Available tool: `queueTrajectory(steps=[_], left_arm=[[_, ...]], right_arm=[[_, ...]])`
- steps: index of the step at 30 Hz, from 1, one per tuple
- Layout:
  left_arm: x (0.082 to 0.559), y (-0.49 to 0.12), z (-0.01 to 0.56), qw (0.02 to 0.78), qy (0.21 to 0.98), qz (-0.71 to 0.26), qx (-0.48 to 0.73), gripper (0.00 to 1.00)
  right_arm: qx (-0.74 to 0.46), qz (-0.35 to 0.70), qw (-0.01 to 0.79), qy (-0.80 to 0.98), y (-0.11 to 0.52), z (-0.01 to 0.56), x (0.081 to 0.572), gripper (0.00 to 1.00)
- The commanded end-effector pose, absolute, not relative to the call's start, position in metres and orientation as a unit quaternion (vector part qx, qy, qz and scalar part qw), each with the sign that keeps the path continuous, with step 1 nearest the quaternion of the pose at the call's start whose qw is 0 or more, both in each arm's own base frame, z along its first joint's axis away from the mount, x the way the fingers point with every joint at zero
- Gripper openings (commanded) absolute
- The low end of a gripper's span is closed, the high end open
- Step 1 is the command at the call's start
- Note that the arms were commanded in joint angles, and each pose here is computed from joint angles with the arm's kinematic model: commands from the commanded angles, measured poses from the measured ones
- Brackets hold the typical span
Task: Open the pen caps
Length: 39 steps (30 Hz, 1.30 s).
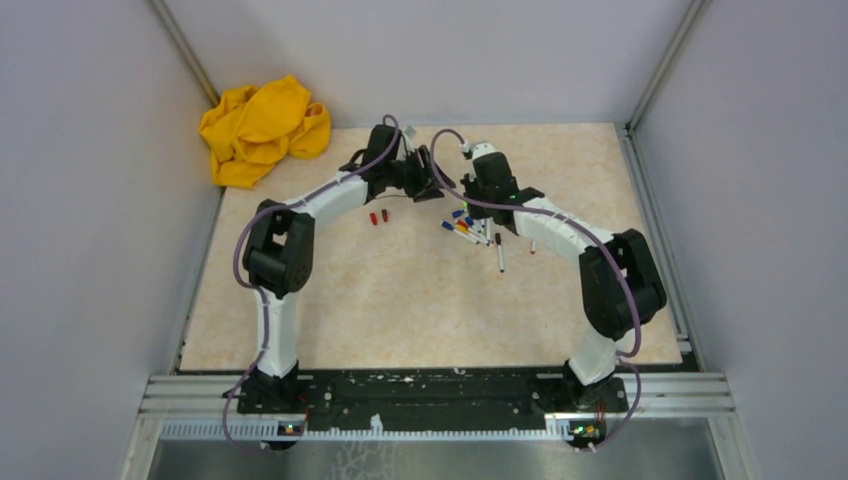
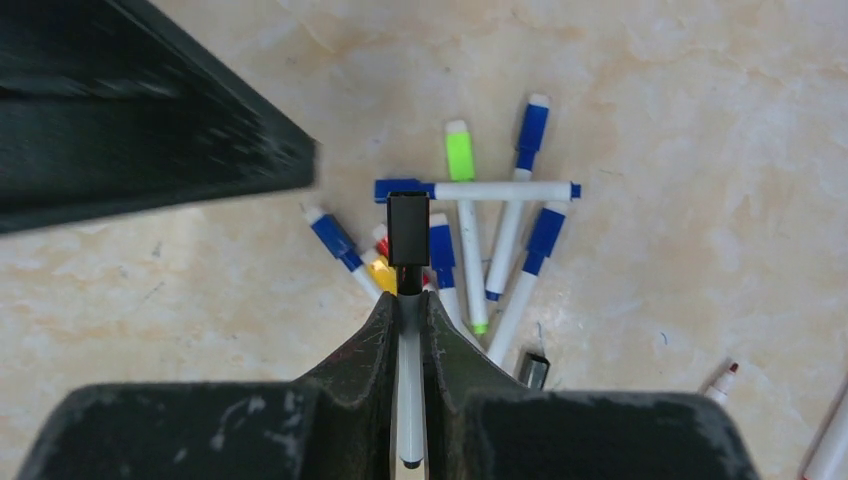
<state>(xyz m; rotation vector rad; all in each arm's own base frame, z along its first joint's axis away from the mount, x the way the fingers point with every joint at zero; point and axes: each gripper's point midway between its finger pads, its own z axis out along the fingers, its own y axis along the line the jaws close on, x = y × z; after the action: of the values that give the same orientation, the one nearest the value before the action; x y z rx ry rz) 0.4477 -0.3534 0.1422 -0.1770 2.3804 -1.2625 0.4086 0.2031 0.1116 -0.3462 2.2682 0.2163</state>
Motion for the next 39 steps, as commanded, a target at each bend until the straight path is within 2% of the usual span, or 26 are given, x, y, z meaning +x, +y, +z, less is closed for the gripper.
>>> queueTrajectory(steps=[1,10,24,27,30,33,37,39], left_arm=[[0.444,-0.378,0.148,0.198,0.85,-0.485,-0.058,0.55],[0.438,-0.387,0.143,0.186,0.844,-0.499,-0.062,0.51],[0.433,-0.388,0.134,0.176,0.846,-0.499,-0.067,0.35],[0.435,-0.39,0.137,0.185,0.841,-0.505,-0.06,0.24],[0.436,-0.388,0.138,0.193,0.841,-0.502,-0.059,0.01],[0.437,-0.385,0.14,0.202,0.842,-0.497,-0.058,0.0],[0.438,-0.387,0.148,0.205,0.838,-0.503,-0.05,0.0],[0.436,-0.389,0.151,0.198,0.837,-0.509,-0.042,0.0]], right_arm=[[-0.142,0.134,0.454,0.87,0.235,0.154,0.423,0.0],[-0.146,0.162,0.454,0.864,0.252,0.159,0.425,0.0],[-0.148,0.167,0.449,0.865,0.257,0.153,0.425,0.0],[-0.147,0.167,0.45,0.865,0.256,0.154,0.425,0.0],[-0.144,0.166,0.455,0.863,0.255,0.156,0.423,0.0],[-0.144,0.165,0.458,0.861,0.252,0.154,0.42,0.0],[-0.149,0.17,0.46,0.858,0.252,0.151,0.416,0.18],[-0.149,0.17,0.461,0.858,0.252,0.149,0.416,0.23]])
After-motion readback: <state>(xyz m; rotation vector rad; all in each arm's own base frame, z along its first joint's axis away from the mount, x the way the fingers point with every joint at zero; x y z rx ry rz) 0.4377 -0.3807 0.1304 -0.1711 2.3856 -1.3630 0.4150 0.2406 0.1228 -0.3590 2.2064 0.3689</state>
